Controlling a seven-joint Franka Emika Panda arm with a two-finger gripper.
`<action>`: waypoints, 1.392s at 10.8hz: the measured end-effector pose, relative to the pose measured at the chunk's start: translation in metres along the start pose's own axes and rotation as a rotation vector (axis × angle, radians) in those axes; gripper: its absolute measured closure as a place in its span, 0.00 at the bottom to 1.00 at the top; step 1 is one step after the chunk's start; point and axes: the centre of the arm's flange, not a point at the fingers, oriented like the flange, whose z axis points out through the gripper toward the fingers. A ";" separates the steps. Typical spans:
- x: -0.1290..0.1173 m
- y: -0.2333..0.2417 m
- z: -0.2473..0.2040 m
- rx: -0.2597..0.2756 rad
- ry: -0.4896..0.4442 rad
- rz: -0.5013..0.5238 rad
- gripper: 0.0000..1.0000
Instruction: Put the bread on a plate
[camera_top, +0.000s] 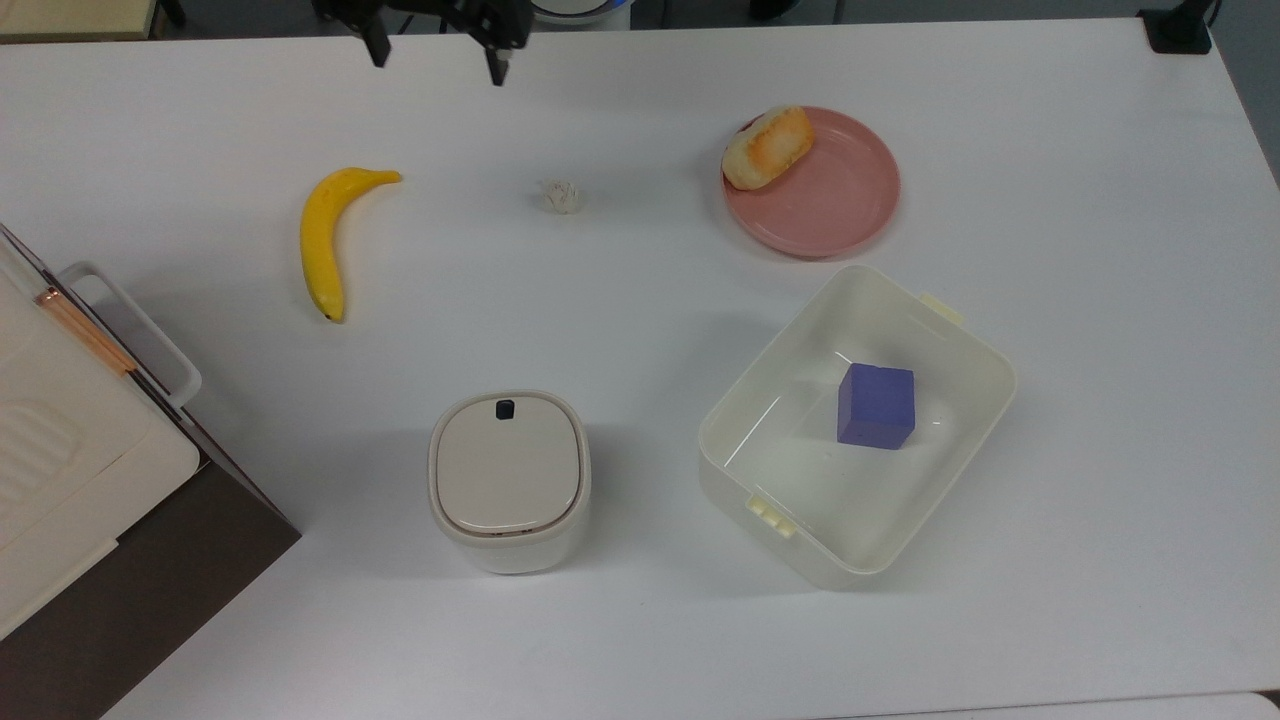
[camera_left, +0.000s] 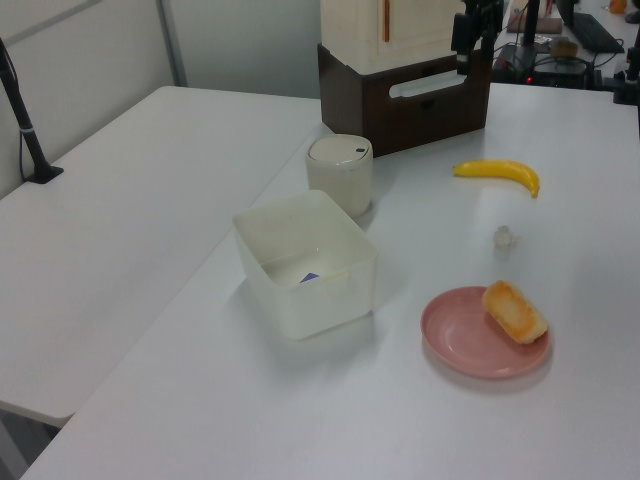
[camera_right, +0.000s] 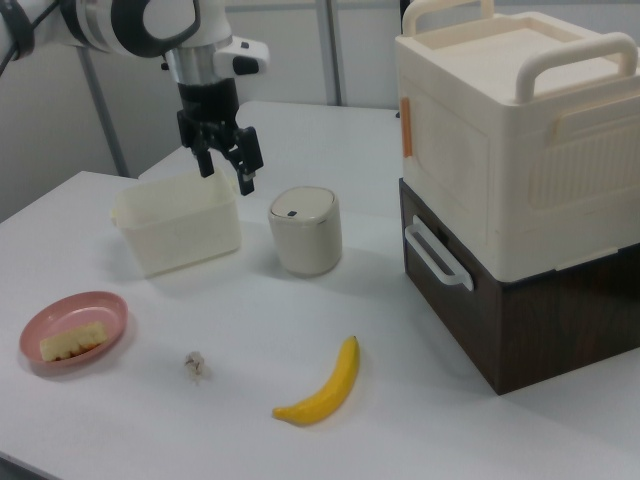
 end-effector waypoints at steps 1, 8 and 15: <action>0.000 0.012 -0.012 0.001 0.025 0.021 0.00; -0.030 0.056 -0.058 0.004 0.042 -0.103 0.00; -0.031 0.048 -0.055 0.006 0.030 -0.013 0.00</action>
